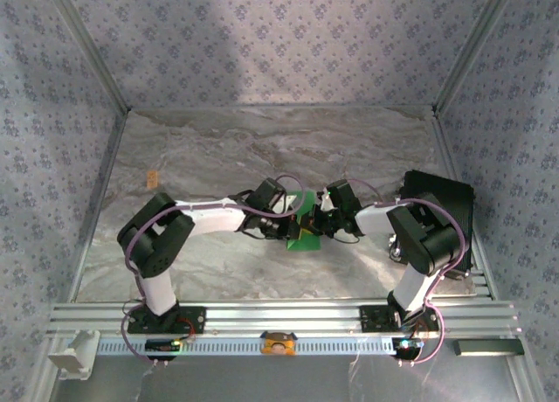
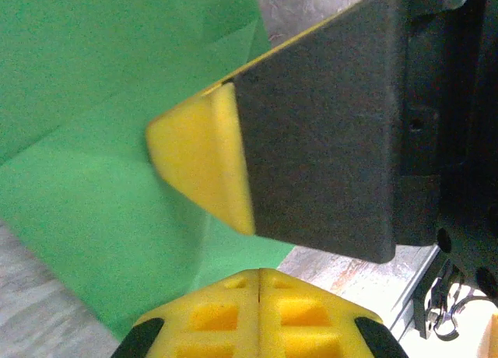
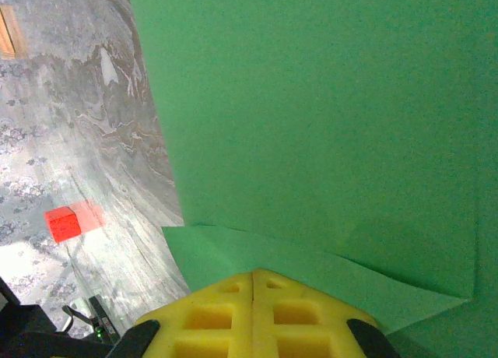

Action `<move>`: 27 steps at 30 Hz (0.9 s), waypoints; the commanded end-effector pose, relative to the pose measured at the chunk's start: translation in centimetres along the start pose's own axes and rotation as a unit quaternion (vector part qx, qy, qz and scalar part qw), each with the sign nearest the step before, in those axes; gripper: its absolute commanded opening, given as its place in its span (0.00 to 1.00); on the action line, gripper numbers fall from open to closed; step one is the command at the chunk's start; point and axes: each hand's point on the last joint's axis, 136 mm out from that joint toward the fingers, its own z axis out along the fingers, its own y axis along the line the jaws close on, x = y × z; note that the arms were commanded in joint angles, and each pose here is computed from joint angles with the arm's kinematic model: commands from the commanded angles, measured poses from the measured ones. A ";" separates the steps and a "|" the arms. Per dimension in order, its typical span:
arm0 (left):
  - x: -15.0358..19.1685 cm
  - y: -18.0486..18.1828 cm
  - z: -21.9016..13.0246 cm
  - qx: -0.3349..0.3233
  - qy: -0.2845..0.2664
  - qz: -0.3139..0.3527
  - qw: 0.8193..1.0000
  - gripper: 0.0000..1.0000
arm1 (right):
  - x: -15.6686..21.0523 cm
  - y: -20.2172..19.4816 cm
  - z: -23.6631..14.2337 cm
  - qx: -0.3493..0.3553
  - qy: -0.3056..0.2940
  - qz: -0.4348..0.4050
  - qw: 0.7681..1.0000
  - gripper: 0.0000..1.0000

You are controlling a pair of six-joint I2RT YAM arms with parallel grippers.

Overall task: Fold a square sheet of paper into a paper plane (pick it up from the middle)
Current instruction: Fold the triangle a second time at the center of the table.

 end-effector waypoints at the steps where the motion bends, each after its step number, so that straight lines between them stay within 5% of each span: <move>1: -0.4 -1.7 0.5 0.034 0.012 0.006 0.999 0.00 | 1.2 -3.7 0.2 0.060 0.009 0.038 0.997 0.03; 27: 2.5 2.8 1.1 -0.048 0.046 0.001 0.998 0.02 | 1.4 -4.3 0.2 0.069 0.012 0.039 0.997 0.03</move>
